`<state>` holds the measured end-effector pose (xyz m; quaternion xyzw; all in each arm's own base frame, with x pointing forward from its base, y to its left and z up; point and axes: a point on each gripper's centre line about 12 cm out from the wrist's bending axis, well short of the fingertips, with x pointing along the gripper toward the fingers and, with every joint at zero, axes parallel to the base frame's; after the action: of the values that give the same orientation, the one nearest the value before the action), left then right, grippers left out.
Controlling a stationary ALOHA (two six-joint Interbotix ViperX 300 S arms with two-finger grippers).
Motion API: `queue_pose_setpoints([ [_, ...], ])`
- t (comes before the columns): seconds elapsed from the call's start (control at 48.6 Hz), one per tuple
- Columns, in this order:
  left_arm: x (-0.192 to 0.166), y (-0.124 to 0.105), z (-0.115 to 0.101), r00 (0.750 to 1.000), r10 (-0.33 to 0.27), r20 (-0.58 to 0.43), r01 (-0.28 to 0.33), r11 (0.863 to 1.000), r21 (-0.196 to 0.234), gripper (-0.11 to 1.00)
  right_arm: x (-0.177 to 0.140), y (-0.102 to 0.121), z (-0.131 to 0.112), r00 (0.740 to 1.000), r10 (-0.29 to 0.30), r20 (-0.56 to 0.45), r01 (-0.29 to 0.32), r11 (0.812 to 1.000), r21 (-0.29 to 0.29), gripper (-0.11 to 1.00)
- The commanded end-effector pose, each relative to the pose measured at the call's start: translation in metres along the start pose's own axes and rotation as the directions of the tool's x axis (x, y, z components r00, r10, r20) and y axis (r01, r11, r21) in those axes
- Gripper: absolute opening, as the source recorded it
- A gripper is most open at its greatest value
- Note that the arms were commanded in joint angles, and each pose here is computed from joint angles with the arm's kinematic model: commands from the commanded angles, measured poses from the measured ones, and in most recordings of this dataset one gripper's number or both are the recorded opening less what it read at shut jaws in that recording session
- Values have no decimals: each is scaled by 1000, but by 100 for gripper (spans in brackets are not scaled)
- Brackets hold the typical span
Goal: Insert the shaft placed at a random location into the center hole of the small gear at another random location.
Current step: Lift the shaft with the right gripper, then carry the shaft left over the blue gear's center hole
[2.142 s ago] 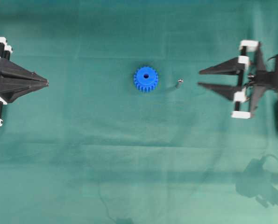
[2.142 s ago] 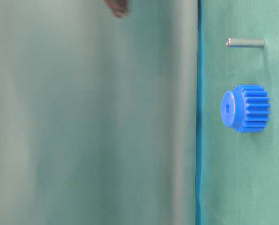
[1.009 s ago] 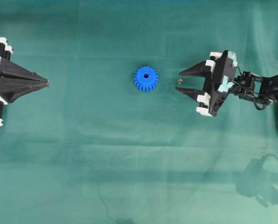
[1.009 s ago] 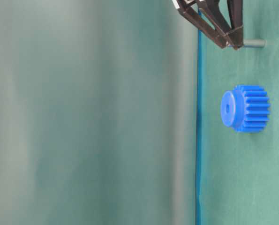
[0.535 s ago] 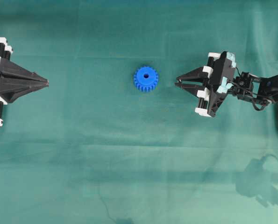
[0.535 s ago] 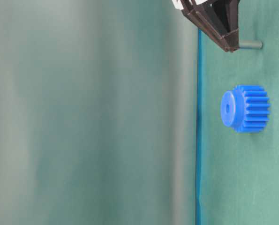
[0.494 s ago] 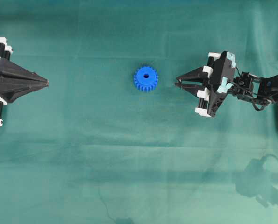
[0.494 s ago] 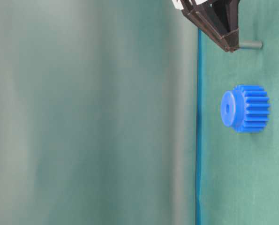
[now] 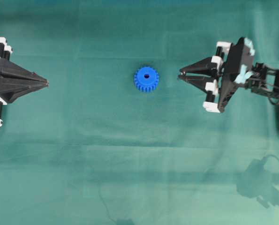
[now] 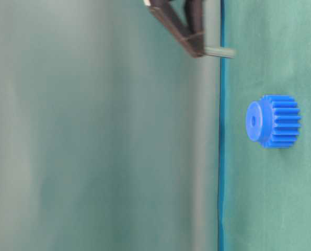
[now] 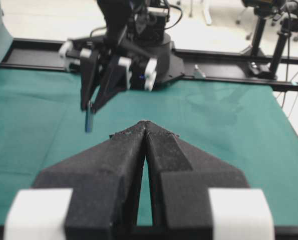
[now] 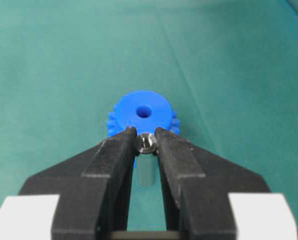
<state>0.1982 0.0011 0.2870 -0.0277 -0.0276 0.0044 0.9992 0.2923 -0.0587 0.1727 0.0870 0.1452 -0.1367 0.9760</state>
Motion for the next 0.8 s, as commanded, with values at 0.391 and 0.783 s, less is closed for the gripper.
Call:
queue_pose_setpoints([
  [0.391, 2, 0, 2, 1000, 0, 6, 0, 1000, -3, 0, 6, 8, 27, 1000, 21, 13, -21, 1000, -3, 14],
  [0.783, 2, 0, 2, 1000, 1, 3, -1, 1000, -4, 0, 61, 16, 50, 999, 25, 27, -24, 998, -57, 14],
])
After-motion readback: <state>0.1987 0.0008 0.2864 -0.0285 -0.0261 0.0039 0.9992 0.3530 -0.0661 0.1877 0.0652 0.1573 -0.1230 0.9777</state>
